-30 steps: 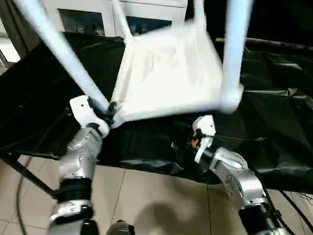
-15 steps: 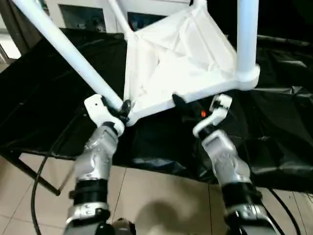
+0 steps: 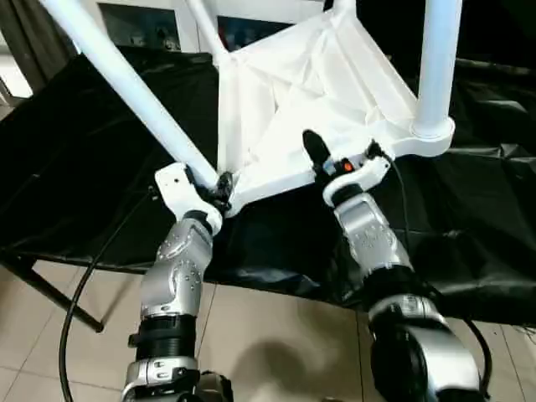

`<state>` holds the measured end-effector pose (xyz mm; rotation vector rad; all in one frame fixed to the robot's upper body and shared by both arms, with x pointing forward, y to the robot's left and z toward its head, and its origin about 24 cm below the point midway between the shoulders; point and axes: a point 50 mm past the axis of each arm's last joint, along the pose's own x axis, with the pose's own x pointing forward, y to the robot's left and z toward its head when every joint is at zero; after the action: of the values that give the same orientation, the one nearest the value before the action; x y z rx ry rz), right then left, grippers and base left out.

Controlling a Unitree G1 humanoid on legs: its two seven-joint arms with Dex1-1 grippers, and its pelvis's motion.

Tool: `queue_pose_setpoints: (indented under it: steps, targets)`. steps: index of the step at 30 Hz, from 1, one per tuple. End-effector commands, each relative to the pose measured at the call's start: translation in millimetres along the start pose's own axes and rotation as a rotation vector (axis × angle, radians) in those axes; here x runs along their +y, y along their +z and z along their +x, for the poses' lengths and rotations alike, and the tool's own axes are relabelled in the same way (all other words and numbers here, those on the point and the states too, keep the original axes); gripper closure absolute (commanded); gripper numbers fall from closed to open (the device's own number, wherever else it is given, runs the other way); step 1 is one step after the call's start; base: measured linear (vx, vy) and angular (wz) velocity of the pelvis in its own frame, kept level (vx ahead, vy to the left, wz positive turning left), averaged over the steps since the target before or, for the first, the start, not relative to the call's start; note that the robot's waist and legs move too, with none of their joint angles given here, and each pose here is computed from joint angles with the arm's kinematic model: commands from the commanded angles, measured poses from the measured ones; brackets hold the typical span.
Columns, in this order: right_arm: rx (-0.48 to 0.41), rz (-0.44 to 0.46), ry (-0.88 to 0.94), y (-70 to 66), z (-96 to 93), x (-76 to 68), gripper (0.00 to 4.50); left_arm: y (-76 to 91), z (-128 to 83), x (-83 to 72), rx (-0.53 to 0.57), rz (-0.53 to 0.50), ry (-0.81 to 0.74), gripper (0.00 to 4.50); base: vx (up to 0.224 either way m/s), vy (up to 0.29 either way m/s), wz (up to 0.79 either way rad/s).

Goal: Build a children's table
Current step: Flip table

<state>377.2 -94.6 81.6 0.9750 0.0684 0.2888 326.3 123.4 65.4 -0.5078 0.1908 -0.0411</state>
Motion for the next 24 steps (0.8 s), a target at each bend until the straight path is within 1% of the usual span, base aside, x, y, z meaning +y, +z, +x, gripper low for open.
queue_pose_setpoints:
  steps: [1, 3, 4, 5, 6, 7, 11, 14, 15, 18, 19, 24]
  targets:
    - [-0.007, 0.01, 0.008, 2.6, 5.3, 5.4, 0.38, 11.8, -2.7, -26.7, -0.073, -0.045, -0.11, 1.96, 0.0, 0.0, 0.0]
    - [-0.005, 0.012, 0.01, 2.1, 5.8, 5.6, 0.38, 11.7, -3.2, -26.3, -0.073, -0.046, -0.106, 1.96, 0.0, 0.0, 0.0]
    - [-0.006, 0.017, 0.012, 1.9, 6.4, 5.6, 0.57, 11.6, -3.7, -25.9, -0.074, -0.046, -0.103, 1.96, 0.0, 0.0, 0.0]
    - [-0.009, 0.035, 0.01, 1.6, 7.0, 5.2, 0.57, 11.7, -4.2, -25.2, -0.076, -0.047, -0.101, 1.96, 0.0, 0.0, 0.0]
    - [-0.011, 0.039, 0.002, 1.6, 7.0, 3.7, 0.71, 12.2, -4.6, -24.0, -0.079, -0.05, -0.097, 1.96, 0.0, 0.0, 0.0]
    - [-0.012, 0.041, -0.005, 1.7, 7.0, 2.1, 0.71, 12.9, -5.0, -22.8, -0.083, -0.055, -0.093, 1.96, 0.0, 0.0, 0.0]
    - [-0.021, 0.038, -0.01, 2.9, 7.4, 1.2, 1.11, 13.9, -4.9, -21.7, -0.089, -0.061, -0.087, 1.96, 0.0, 0.0, 0.0]
    - [-0.037, 0.019, -0.017, 5.9, 7.2, -0.3, 1.37, 13.9, -4.2, -20.8, -0.09, -0.063, -0.083, 1.96, 0.0, 0.0, 0.0]
    - [-0.038, 0.02, -0.018, 6.3, 7.2, -0.6, 1.37, 13.9, -4.1, -20.7, -0.09, -0.064, -0.083, 1.96, 0.0, 0.0, 0.0]
    - [-0.047, 0.026, -0.023, 8.0, 6.9, -2.5, 1.69, 13.0, -4.1, -20.8, -0.086, -0.063, -0.086, 1.96, 0.0, 0.0, 0.0]
    - [-0.051, 0.027, -0.026, 8.6, 6.7, -3.2, 1.69, 12.8, -4.0, -20.8, -0.086, -0.063, -0.087, 1.96, 0.0, 0.0, 0.0]
    - [-0.078, 0.03, -0.038, 13.7, 6.9, -4.3, 2.13, 12.4, -2.2, -21.4, -0.08, -0.043, -0.099, 1.96, 0.0, 0.0, 0.0]
